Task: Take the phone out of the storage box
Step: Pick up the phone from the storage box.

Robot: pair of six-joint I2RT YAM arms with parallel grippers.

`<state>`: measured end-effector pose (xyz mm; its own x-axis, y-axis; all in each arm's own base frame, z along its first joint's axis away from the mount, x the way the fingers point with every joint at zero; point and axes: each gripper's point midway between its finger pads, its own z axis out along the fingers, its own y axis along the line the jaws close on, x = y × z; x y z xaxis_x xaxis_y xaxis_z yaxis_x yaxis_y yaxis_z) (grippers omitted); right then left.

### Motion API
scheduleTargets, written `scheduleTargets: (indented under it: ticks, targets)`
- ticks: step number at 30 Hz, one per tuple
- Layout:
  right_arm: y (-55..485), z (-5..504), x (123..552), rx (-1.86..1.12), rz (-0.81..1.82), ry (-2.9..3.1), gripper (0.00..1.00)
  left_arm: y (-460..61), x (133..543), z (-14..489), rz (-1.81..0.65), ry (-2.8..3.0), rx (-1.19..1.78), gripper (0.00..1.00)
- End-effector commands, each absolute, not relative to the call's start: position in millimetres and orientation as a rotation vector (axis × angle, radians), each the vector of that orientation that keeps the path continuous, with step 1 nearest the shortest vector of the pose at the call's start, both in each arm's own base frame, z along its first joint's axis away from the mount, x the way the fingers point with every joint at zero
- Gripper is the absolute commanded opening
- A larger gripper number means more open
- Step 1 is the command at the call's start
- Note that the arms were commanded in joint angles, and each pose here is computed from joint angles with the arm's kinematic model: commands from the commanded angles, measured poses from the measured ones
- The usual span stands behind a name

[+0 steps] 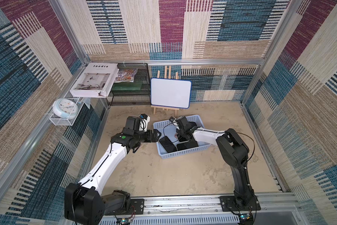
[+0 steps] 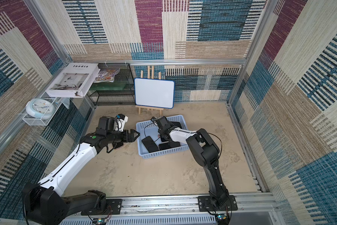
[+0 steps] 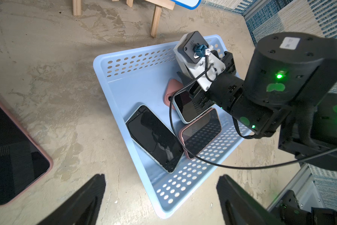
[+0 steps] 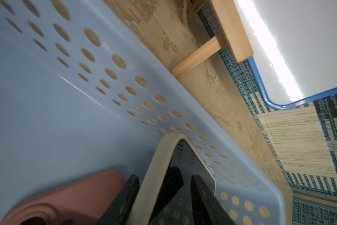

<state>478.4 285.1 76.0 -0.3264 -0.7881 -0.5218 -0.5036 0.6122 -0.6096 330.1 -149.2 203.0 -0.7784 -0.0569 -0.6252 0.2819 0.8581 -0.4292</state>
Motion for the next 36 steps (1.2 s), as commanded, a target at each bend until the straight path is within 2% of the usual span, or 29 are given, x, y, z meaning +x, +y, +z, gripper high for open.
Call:
scheduleTargets:
  ticks: [1,17,27,31,36]
  targets:
    - [278,96,487,-0.937,-0.462,1.966,0.39,-148,332,207,-0.672,2.364,0.166,0.95]
    - [267,129,483,-0.868,-0.46,1.918,0.0,-154,333,215,-0.724,2.357,0.158,0.92]
    - [282,175,455,-0.837,-0.176,1.907,0.0,-152,342,223,-0.723,2.345,0.075,0.87]
    - [291,210,432,-0.823,0.016,1.88,0.0,-166,339,238,-0.821,2.282,0.134,0.81]
    - [308,269,392,-0.839,0.317,1.774,0.0,-173,339,249,-0.871,2.234,0.19,0.8]
